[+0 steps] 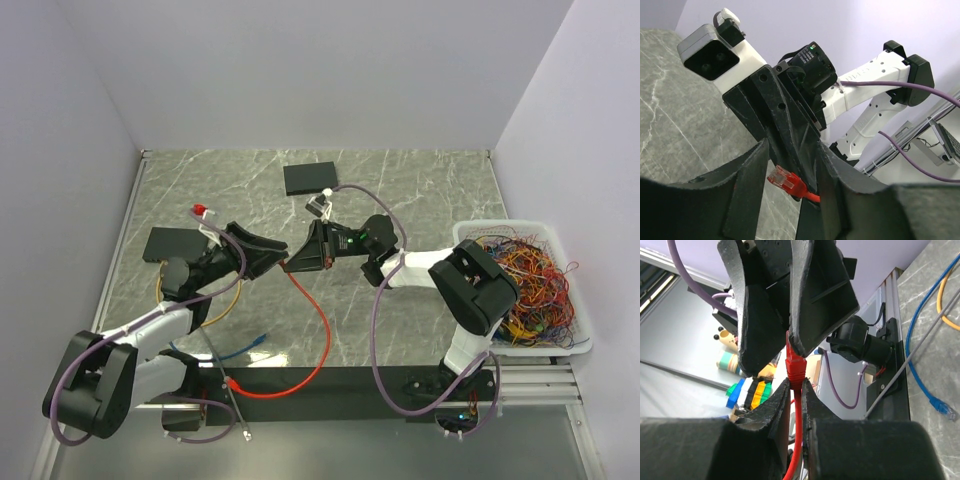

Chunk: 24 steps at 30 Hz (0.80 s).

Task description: Insert the plug into the switch port

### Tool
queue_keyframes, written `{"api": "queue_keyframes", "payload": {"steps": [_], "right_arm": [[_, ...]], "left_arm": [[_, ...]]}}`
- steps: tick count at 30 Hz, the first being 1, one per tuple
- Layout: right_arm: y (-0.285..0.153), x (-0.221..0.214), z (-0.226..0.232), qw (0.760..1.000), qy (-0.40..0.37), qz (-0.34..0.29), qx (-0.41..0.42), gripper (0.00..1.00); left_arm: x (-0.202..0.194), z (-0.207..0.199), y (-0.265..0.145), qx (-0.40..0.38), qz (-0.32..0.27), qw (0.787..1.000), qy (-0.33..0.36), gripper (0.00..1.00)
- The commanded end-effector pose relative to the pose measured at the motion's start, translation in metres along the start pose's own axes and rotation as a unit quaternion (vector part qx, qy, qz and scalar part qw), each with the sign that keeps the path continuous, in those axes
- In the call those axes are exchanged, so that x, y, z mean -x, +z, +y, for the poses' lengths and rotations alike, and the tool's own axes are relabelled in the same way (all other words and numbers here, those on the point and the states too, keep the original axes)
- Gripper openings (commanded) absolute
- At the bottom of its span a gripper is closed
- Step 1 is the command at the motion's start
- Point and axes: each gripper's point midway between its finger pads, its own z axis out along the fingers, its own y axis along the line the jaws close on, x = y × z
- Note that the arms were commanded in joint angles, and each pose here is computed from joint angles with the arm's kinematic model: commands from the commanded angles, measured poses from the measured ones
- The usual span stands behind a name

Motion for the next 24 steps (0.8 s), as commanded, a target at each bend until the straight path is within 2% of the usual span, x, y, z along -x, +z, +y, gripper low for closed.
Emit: {"api": "queue_keyframes", "payload": {"steps": [1, 4, 7, 13, 17, 18, 20, 21, 22, 23, 24], "right_arm": [[-0.001, 0.005, 0.068, 0.969, -0.212, -0.025, 0.126, 0.0], [-0.001, 0.008, 0.065, 0.969, -0.21, -0.033, 0.123, 0.0], [-0.002, 0.011, 0.064, 0.969, -0.209, -0.041, 0.122, 0.0], [-0.002, 0.016, 0.063, 0.97, -0.204, -0.051, 0.121, 0.0], [-0.001, 0.017, 0.063, 0.971, -0.199, -0.05, 0.122, 0.01], [-0.002, 0.017, 0.064, 0.971, -0.201, -0.05, 0.122, 0.18], [-0.003, 0.02, 0.056, 0.973, -0.199, -0.044, 0.104, 0.38], [-0.005, 0.021, 0.058, 0.973, -0.205, -0.046, 0.098, 0.57], [-0.007, 0.026, 0.05, 0.979, -0.185, -0.051, 0.073, 0.63], [-0.011, 0.033, 0.042, 0.975, -0.205, -0.062, 0.051, 0.66], [-0.015, 0.035, 0.048, 0.973, -0.219, -0.068, 0.038, 0.66]], "left_arm": [[0.032, -0.061, -0.002, -0.111, -0.062, 0.982, 0.14, 0.48], [0.032, -0.059, -0.002, -0.103, -0.06, 0.983, 0.14, 0.42], [0.033, -0.058, -0.002, -0.096, -0.06, 0.984, 0.141, 0.24], [0.034, -0.055, -0.001, -0.085, -0.061, 0.985, 0.138, 0.0], [0.035, -0.054, -0.001, -0.083, -0.063, 0.985, 0.135, 0.01], [0.035, -0.052, 0.0, -0.079, -0.062, 0.986, 0.134, 0.01], [0.038, -0.039, 0.004, -0.045, -0.058, 0.991, 0.11, 0.0], [0.039, -0.03, 0.006, -0.024, -0.055, 0.992, 0.11, 0.0], [0.05, -0.027, 0.009, -0.005, -0.071, 0.991, 0.112, 0.0], [0.045, -0.011, 0.009, 0.03, -0.06, 0.994, 0.089, 0.01], [0.048, -0.005, 0.009, 0.047, -0.063, 0.992, 0.096, 0.0]]}}
